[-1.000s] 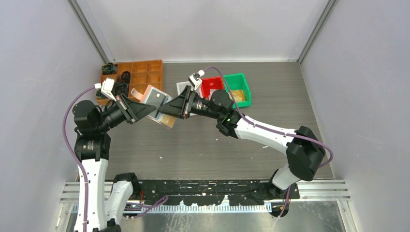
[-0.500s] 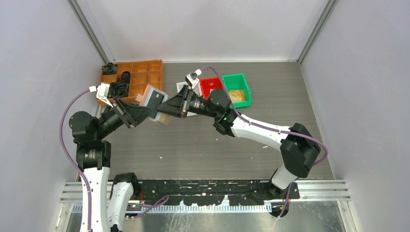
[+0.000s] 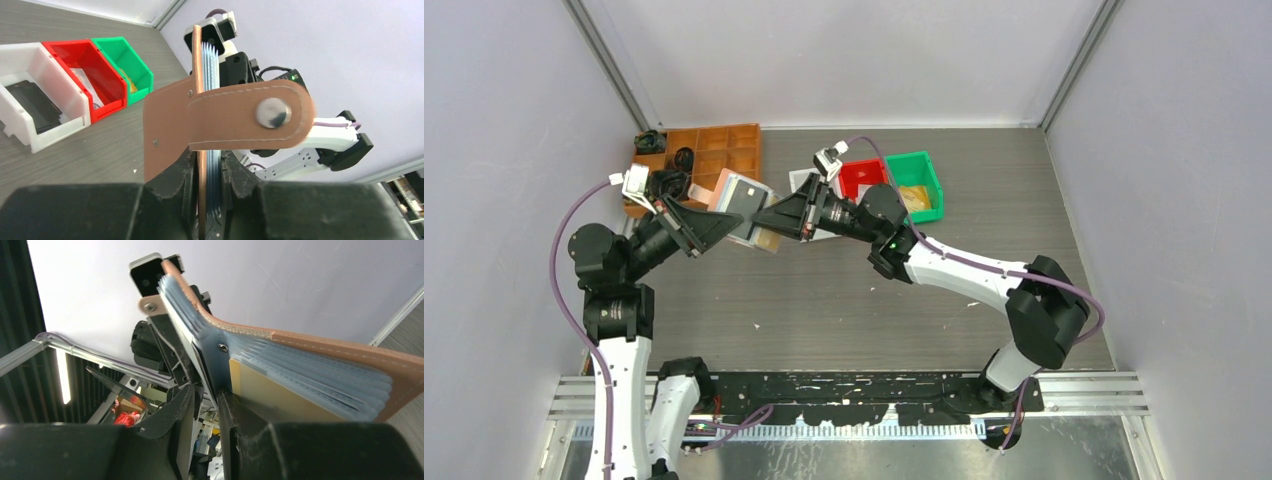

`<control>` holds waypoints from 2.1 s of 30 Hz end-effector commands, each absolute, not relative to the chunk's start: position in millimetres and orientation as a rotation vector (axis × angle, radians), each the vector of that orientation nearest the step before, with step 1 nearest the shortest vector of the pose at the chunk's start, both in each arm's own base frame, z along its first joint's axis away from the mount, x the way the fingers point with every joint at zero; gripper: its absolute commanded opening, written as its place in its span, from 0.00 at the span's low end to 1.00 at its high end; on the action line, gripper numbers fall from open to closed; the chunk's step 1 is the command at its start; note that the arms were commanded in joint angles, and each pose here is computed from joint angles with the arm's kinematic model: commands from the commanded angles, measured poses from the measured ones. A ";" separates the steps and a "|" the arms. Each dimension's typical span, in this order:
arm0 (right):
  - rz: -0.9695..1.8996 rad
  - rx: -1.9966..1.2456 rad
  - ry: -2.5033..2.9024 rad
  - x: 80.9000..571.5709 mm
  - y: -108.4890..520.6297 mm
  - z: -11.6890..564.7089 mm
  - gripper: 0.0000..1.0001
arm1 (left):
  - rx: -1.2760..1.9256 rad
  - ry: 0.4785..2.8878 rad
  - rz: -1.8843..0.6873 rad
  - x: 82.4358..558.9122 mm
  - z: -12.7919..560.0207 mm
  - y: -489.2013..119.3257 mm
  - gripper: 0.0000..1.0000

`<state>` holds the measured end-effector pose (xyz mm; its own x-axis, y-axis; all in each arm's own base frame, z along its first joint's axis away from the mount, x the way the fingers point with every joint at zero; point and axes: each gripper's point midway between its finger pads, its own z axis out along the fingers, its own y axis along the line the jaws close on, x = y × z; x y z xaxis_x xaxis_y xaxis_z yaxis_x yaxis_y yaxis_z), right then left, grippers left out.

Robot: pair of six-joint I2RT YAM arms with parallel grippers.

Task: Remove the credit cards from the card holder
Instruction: Remove the credit card from the card holder.

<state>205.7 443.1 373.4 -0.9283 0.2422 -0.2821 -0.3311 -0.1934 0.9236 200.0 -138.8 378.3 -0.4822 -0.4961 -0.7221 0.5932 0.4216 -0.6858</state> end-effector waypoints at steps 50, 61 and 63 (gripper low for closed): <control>2.120 -0.048 1.457 200.1 406.5 405.2 0.13 | 0.117 1.605 -1.453 176.1 410.1 -152.7 0.16; 2.184 -0.023 1.393 206.3 413.0 424.2 0.22 | 0.148 1.607 -1.461 169.4 410.4 -154.8 0.13; 2.185 -0.028 1.395 206.1 413.4 424.0 0.17 | 0.153 1.608 -1.460 169.0 408.3 -155.0 0.13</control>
